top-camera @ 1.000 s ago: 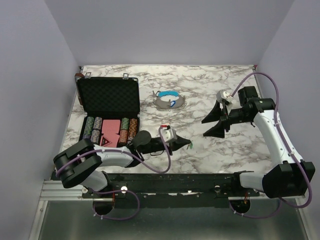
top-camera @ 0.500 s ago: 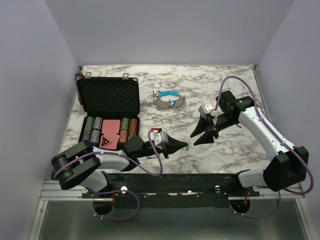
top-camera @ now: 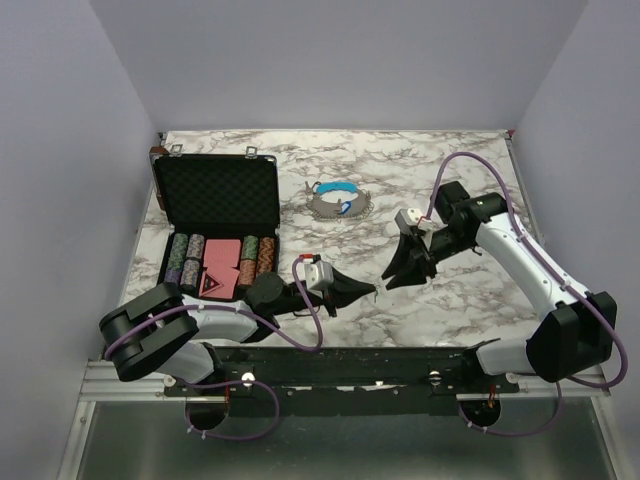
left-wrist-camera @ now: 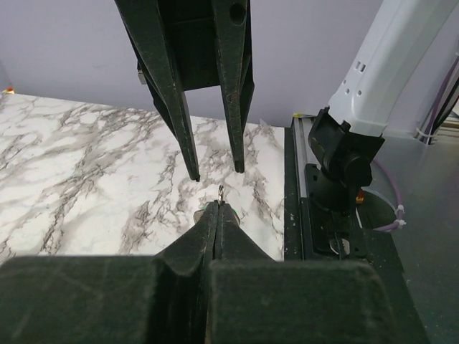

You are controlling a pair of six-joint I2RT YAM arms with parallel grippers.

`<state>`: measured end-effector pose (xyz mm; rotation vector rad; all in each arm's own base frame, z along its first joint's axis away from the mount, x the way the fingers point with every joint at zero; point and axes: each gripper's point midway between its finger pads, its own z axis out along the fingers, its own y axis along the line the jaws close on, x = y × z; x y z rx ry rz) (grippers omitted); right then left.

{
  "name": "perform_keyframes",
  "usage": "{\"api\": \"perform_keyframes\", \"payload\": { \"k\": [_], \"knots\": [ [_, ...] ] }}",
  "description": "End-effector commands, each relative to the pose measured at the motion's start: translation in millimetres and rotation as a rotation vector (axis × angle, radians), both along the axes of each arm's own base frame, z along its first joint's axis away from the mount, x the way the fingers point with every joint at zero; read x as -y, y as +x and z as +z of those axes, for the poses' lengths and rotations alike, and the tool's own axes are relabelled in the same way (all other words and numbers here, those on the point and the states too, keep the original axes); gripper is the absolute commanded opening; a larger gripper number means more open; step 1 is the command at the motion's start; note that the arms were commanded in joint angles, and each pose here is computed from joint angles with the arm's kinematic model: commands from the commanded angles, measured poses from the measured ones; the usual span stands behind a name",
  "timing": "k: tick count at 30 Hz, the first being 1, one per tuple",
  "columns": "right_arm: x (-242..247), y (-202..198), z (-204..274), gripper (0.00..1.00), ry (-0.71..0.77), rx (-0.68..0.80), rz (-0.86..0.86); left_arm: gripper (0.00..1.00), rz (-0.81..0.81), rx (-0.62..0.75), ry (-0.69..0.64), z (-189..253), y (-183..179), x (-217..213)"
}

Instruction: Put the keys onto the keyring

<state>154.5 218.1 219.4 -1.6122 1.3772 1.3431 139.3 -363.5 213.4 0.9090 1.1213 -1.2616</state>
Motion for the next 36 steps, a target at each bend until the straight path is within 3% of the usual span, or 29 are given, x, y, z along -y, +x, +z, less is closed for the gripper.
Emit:
{"api": "perform_keyframes", "payload": {
  "k": [1,6,13,18,21,27,36],
  "knots": [
    [-2.4,-4.8,1.4,0.36,0.002,-0.005,0.006,0.0,0.007,0.134,-0.267,74.5,-6.8,-13.5],
    [-2.6,-2.2,0.4,0.36,-0.024,0.0,-0.004,0.0,0.036,0.061,-0.179,61.5,2.7,-7.4],
    [4.7,16.0,4.3,0.48,-0.132,0.073,-0.079,0.0,0.044,-0.045,0.207,17.7,5.1,-6.9],
    [-0.1,14.5,15.6,0.51,-0.091,0.051,-0.074,0.0,0.048,-0.048,0.339,5.4,-0.3,-21.8],
    [-5.7,12.1,22.8,0.5,-0.037,0.028,-0.06,0.0,0.05,-0.053,0.319,9.8,-1.7,-23.9],
    [-13.7,9.2,34.0,0.46,0.032,-0.027,-0.039,0.0,0.051,-0.072,0.156,32.7,-0.2,-16.2],
    [-22.7,6.9,18.2,0.4,0.011,-0.064,-0.036,0.0,0.06,-0.103,0.038,50.9,3.3,-12.6]
  ]
}}
